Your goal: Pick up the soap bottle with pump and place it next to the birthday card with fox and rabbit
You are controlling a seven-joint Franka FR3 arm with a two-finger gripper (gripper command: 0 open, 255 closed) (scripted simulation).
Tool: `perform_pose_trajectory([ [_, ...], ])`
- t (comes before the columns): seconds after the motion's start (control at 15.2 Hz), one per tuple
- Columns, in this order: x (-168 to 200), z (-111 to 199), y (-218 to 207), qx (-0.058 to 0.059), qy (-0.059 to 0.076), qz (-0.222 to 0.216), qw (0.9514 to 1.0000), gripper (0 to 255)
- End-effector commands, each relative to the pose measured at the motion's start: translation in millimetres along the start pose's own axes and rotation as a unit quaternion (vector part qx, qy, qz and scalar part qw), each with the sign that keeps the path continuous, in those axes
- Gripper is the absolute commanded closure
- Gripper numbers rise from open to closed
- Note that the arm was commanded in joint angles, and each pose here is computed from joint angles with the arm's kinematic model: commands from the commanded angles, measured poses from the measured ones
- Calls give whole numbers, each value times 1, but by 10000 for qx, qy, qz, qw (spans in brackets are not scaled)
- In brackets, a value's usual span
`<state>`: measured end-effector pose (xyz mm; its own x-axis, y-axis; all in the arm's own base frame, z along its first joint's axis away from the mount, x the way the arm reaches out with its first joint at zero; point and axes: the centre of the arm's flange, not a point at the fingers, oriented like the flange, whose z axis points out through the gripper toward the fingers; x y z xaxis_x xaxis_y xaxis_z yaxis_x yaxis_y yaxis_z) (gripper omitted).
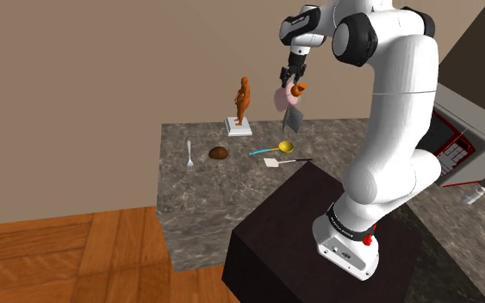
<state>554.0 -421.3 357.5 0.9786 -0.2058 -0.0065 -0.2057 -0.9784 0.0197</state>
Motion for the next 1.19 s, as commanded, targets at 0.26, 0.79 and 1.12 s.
perform_pose_trajectory([
  [0.26,1,31,-2,-2,4,0,10000,255],
  [0.79,1,73,-3,-2,4,0,10000,255],
  [1.12,2,100,-3,-2,4,0,10000,255],
])
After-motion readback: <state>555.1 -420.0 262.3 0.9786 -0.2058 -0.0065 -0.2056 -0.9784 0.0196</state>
